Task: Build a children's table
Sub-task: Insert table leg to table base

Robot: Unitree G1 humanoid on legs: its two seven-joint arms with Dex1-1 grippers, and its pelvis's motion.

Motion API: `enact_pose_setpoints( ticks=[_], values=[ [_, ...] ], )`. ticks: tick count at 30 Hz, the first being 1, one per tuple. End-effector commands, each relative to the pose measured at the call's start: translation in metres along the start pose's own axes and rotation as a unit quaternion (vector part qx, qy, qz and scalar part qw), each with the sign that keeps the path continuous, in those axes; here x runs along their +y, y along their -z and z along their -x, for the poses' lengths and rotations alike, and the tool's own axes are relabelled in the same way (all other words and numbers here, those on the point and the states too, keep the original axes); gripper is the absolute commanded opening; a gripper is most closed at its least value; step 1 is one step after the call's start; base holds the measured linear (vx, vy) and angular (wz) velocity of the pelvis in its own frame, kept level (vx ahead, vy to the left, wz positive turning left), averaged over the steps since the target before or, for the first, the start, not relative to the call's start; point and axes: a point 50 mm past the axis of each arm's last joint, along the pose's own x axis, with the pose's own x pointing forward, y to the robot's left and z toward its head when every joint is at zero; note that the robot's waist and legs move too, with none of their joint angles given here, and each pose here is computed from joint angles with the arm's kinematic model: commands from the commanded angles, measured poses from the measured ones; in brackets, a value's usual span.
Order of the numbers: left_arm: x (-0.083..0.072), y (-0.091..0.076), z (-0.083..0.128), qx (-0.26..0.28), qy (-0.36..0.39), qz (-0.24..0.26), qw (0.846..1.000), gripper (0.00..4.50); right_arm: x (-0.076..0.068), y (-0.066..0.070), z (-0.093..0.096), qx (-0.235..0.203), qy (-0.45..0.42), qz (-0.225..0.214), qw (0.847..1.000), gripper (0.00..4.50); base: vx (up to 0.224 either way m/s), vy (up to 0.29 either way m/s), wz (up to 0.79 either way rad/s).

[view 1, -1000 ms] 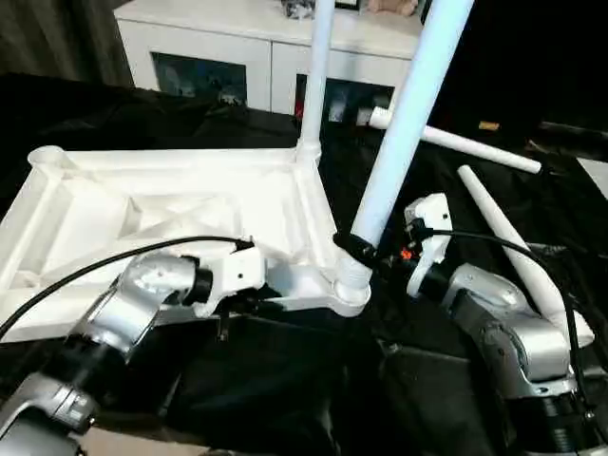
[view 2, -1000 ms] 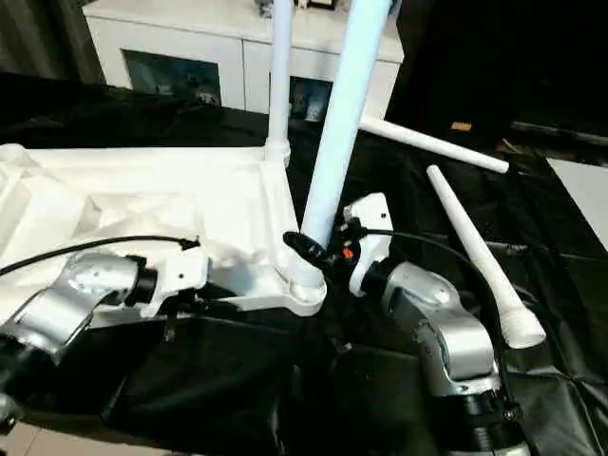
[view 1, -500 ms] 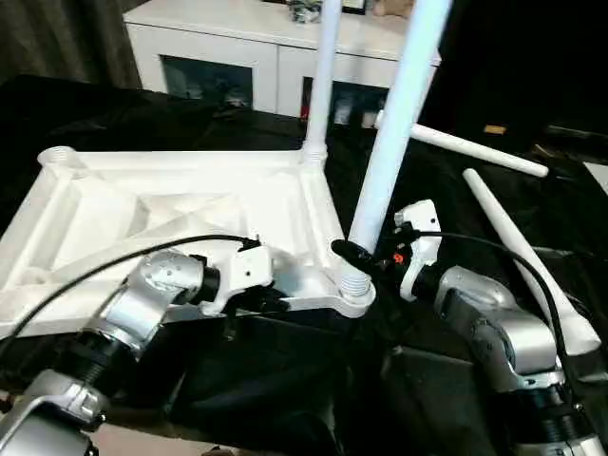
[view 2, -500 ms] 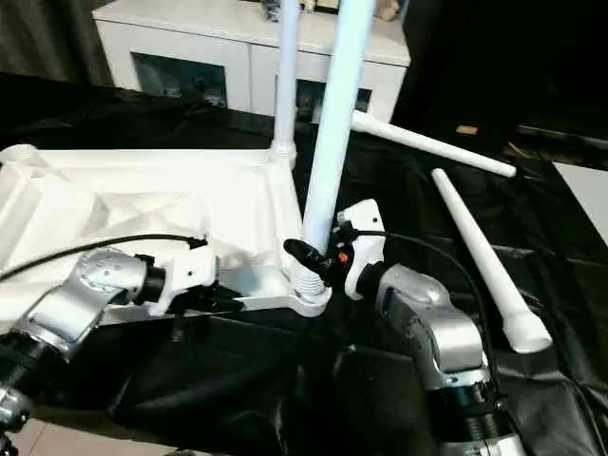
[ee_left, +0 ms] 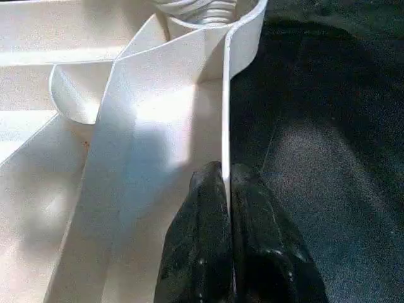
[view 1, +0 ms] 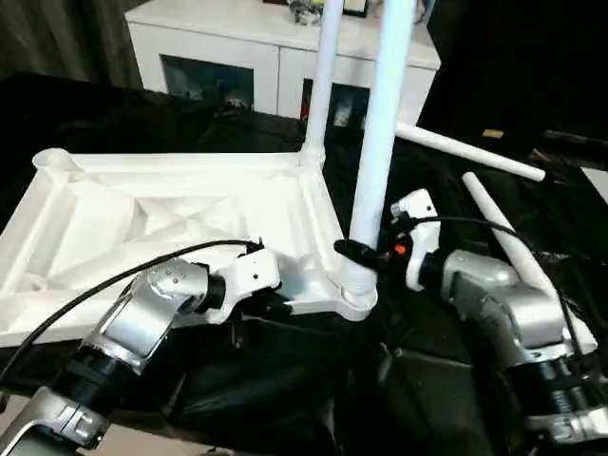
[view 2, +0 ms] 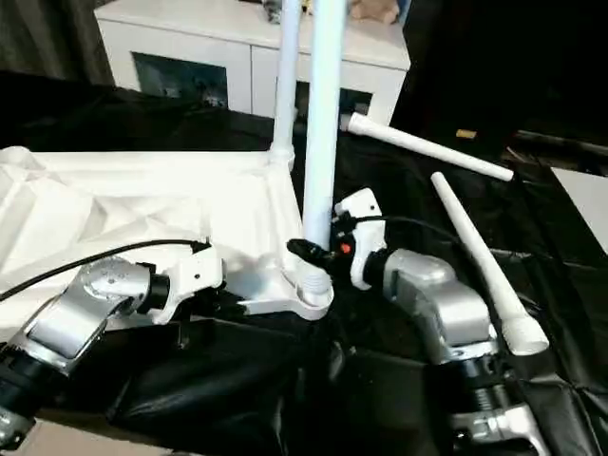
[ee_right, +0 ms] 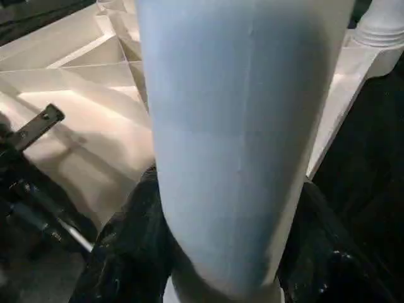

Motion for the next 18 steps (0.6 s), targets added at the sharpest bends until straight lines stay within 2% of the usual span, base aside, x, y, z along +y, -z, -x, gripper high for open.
enact_pose_setpoints(
  ticks=[1,9,18],
  values=[
    [-0.003,0.009,-0.004,0.035,-0.011,0.011,0.999,0.0,-0.002,-0.004,0.006,0.004,-0.004,0.003,1.0,1.86,0.0,0.0,0.0],
    [0.004,0.007,-0.002,0.052,-0.045,0.017,0.998,0.0,-0.006,-0.006,0.015,0.007,-0.009,0.004,1.0,1.86,0.0,0.0,0.0],
    [-0.003,-0.004,-0.004,0.007,-0.009,-0.012,1.0,0.0,-0.011,0.006,0.002,-0.012,0.008,-0.026,1.0,1.86,0.0,0.0,0.0]
  ],
)
